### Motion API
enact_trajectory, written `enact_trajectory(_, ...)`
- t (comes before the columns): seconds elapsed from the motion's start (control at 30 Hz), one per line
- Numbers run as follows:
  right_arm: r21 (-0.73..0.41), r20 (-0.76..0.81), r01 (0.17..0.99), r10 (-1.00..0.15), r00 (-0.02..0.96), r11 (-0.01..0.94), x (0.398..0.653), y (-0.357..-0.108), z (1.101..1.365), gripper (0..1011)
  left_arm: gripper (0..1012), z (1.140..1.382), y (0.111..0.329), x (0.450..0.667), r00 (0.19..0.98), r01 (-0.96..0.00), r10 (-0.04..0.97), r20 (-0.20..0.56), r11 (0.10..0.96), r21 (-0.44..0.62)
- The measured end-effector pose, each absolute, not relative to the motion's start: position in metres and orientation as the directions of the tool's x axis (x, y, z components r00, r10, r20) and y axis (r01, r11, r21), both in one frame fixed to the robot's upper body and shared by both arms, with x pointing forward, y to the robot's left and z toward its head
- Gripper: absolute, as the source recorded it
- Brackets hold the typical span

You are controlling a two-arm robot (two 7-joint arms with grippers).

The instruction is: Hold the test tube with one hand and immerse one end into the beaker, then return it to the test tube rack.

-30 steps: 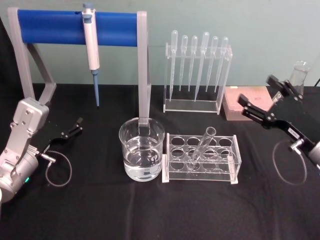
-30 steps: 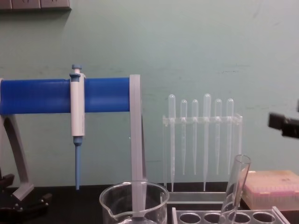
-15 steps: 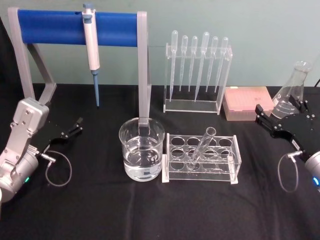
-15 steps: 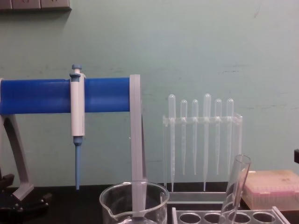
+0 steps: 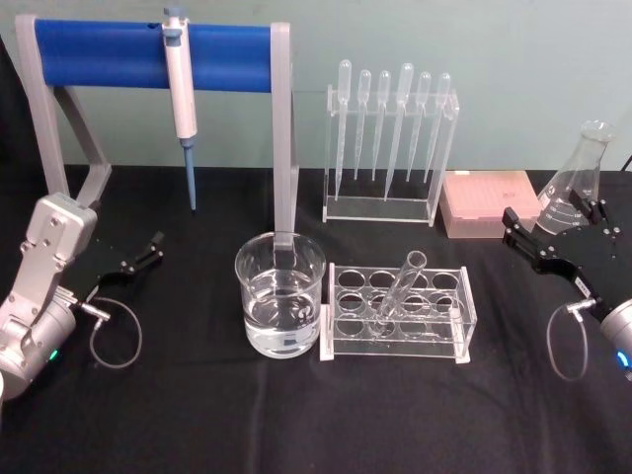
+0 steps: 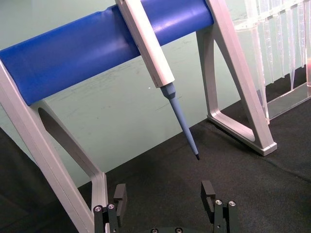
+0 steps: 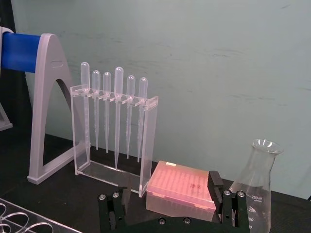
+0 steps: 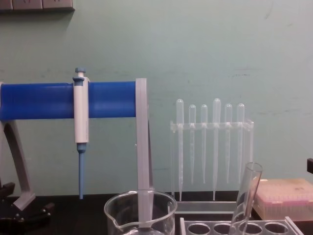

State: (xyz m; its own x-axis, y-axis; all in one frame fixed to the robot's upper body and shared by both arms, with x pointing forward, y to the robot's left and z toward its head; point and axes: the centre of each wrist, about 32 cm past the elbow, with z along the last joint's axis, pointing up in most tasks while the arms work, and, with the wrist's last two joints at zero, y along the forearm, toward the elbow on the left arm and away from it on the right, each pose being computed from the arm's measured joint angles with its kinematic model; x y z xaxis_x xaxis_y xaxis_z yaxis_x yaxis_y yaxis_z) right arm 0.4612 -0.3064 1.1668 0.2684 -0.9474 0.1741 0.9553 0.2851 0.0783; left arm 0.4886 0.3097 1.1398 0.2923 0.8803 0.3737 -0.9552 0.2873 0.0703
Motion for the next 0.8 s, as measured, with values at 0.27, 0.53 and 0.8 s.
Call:
enact_trajectory(0.27,0.079,0.175,0.955,-0.947,0.270,0.286,0.4613,-0.3064,1.1676,1002,1000,1.1398,0.3097,0.4886,0.292,-0.955,0.880,0.374,0.287,0.070)
enact_trajectory(0.53,0.079,0.176,0.955,-0.947,0.270,0.287,0.4614,-0.3062,1.1679,1002,1000,1.1398,0.3097,0.4886,0.292,-0.955,0.880,0.374,0.287,0.070)
enact_trajectory(0.8,0.079,0.176,0.954,-0.946,0.271,0.288,0.4613,-0.3062,1.1682,1002,1000,1.1398,0.3097,0.4886,0.292,-0.955,0.880,0.374,0.287,0.070)
